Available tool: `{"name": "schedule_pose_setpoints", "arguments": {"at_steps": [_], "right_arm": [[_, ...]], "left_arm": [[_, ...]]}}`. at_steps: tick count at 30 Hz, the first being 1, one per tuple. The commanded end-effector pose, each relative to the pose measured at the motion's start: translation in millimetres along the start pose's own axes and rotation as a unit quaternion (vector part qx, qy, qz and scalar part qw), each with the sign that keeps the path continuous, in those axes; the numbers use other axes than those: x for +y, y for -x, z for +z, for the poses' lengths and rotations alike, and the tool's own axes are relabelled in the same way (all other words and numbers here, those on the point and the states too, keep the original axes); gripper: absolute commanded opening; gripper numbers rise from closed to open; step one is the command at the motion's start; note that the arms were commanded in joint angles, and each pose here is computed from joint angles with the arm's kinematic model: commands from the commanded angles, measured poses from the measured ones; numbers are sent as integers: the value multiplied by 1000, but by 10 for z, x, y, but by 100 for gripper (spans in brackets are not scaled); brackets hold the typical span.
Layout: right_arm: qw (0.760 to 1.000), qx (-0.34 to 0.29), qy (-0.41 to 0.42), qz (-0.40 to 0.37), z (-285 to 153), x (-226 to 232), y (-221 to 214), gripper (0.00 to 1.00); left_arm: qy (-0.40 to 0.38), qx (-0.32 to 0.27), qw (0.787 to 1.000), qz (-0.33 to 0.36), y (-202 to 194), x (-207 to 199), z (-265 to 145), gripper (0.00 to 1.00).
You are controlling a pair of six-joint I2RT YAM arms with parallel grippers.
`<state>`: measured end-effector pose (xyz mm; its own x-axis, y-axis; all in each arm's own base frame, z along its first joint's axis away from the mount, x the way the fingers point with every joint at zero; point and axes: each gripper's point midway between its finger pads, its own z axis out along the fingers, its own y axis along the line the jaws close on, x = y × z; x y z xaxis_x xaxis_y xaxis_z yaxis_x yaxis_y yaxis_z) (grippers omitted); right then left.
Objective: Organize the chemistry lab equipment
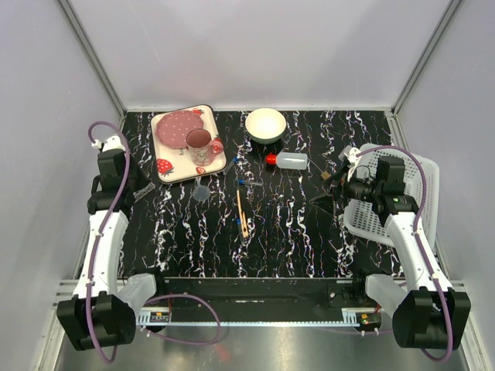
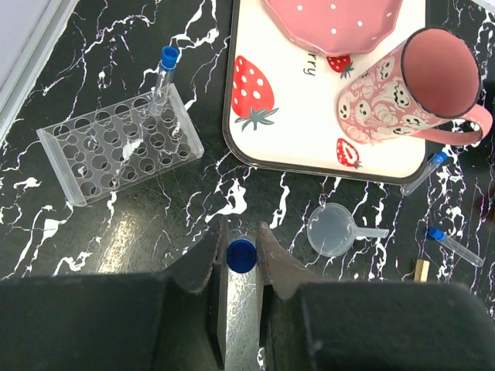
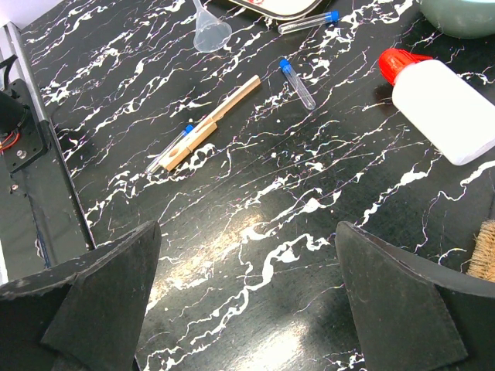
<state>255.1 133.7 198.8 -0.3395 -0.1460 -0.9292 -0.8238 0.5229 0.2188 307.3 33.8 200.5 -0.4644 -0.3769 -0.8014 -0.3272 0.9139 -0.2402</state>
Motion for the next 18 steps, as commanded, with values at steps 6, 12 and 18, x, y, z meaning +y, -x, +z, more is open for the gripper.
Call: {"name": "schedule_pose_setpoints", "arguments": {"at_steps": [6, 12, 18], "right_arm": [[1000, -7, -7, -21, -31, -18, 82, 100], [1000, -10, 3, -19, -29, 15, 107, 100], [1000, -6, 4, -15, -15, -11, 101, 100]], "left_arm": [[-7, -30, 999, -11, 209, 39, 153, 11], [11, -28, 999, -11, 286, 103, 311, 11], [24, -19, 999, -7, 359, 126, 532, 11]]}}
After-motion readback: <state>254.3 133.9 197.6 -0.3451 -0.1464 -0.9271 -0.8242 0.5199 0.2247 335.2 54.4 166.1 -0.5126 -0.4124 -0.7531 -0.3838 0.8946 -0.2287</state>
